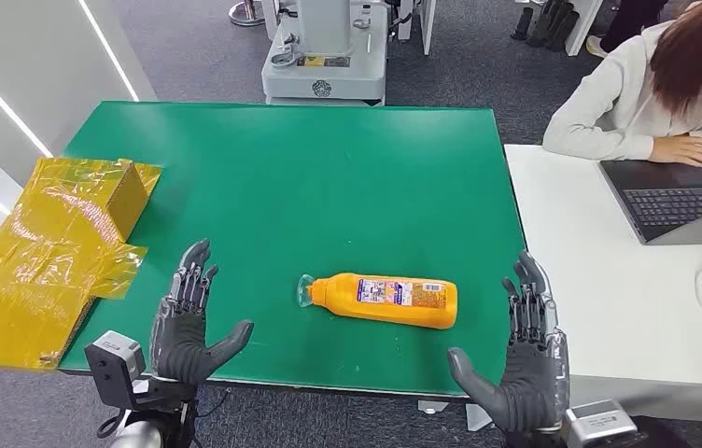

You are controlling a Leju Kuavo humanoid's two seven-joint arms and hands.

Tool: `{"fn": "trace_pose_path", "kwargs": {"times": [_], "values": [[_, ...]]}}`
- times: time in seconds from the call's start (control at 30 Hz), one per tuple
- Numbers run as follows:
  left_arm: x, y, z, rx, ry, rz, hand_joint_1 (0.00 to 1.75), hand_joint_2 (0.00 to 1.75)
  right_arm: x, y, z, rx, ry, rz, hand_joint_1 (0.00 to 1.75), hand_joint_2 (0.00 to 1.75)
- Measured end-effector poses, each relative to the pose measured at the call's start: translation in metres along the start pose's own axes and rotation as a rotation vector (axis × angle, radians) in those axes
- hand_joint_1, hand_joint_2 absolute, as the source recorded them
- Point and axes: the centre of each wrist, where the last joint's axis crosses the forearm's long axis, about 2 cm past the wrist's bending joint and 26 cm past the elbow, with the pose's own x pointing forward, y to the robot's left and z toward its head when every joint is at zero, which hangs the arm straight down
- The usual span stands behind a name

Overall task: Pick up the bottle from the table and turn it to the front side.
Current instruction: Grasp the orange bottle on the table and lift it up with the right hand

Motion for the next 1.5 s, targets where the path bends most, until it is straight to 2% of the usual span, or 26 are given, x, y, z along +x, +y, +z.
{"fn": "trace_pose_path", "kwargs": {"times": [1.13, 1.3, 1.5], "values": [[0.001, -0.002, -0.003, 0.002, 0.007, 0.001, 0.00, 1.75, 0.000, 0.001, -0.004, 0.023, -0.003, 0.006, 0.00, 1.75], [0.004, -0.005, -0.011, -0.022, -0.003, 0.010, 0.00, 1.75, -0.005, -0.006, -0.011, 0.053, 0.069, 0.084, 0.00, 1.75], [0.006, -0.006, -0.025, -0.047, -0.018, 0.023, 0.00, 1.75, -0.022, -0.022, -0.029, 0.229, 0.210, 0.318, 0.00, 1.75]]}}
